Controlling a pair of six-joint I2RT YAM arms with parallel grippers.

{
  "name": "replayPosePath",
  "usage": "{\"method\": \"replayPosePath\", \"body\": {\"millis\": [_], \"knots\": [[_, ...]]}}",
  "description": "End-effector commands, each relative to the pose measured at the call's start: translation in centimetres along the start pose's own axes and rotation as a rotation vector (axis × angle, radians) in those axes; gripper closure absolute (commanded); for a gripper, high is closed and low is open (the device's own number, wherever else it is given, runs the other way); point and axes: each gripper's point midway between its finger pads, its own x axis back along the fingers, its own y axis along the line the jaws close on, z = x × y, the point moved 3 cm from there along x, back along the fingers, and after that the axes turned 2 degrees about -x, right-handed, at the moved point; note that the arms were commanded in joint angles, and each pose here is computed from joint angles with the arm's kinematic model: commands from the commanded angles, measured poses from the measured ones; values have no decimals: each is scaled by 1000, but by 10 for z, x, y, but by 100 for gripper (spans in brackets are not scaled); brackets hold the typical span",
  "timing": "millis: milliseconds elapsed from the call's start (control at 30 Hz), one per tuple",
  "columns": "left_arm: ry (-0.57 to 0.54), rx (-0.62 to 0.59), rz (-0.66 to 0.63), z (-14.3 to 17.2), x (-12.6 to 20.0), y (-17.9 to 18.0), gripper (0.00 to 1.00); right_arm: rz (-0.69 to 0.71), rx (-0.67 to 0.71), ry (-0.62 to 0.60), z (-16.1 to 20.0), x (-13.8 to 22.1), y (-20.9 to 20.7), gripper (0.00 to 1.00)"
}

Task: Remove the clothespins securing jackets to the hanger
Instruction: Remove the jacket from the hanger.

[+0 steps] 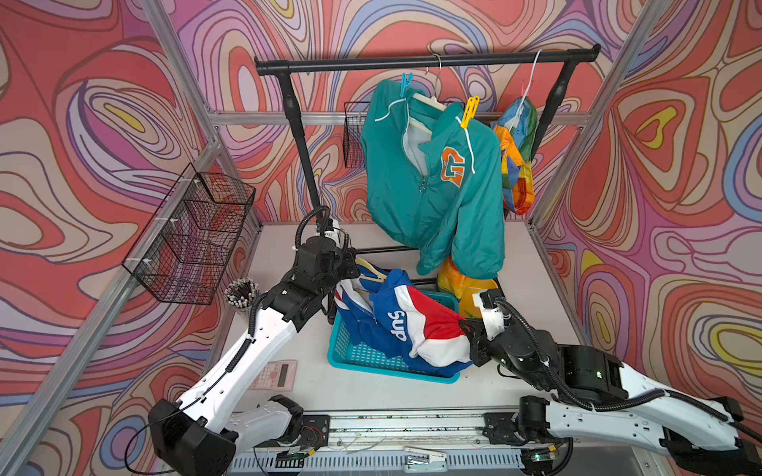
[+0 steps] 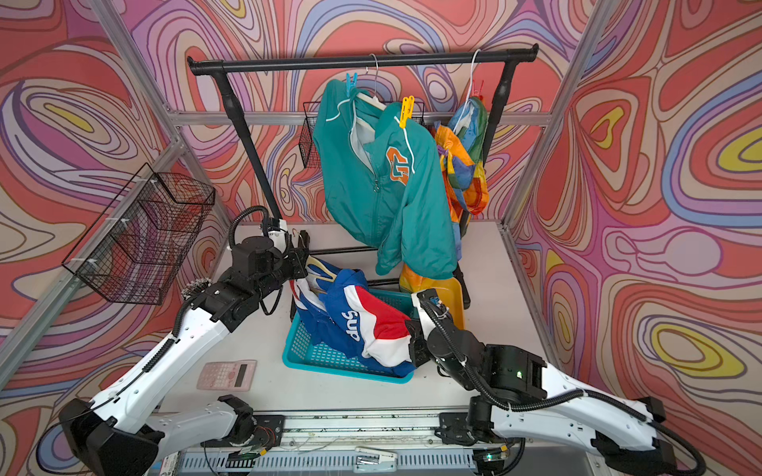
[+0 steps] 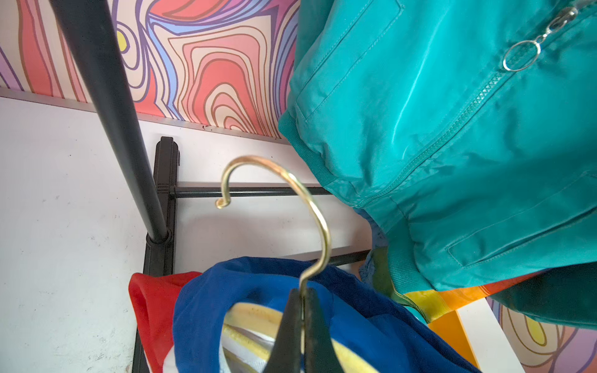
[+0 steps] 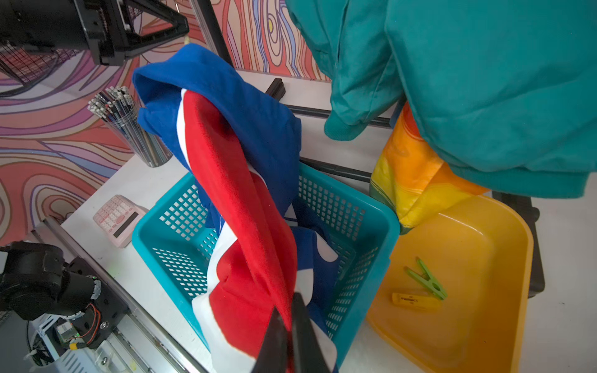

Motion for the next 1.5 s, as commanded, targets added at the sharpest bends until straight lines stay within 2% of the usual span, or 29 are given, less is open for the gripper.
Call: {"method": "replayPosePath", "body": {"millis": [0, 267, 433, 500, 600, 700, 733, 833, 1000, 1267, 1467], "knots": [[15, 19, -137, 4, -1, 32, 100, 39, -54, -26, 7, 4, -14, 100], [17, 70, -144, 2, -1, 37, 100, 67, -6, 84, 45, -23, -11, 100], [32, 83, -128, 6, -1, 35, 100, 58, 16, 66, 37, -24, -6, 99], [42, 90, -120, 8, -3, 35, 100, 52, 36, 58, 28, -25, -1, 95], [49, 98, -109, 10, -3, 34, 100, 38, 90, 66, 15, -31, 13, 81], [51, 97, -109, 13, -2, 35, 100, 28, 147, 65, -1, -39, 29, 59], [50, 97, -110, 13, -2, 35, 100, 23, 166, 62, -7, -41, 34, 56], [56, 92, -112, 15, -2, 36, 100, 21, 205, 48, -21, -48, 46, 47], [61, 97, -105, 17, -2, 35, 100, 58, 252, 20, -39, -55, 54, 40], [64, 101, -82, 18, -1, 32, 100, -10, 278, 13, -44, -63, 58, 38], [64, 96, -67, 17, 0, 30, 100, -136, 234, 44, -40, -67, 46, 44]]}}
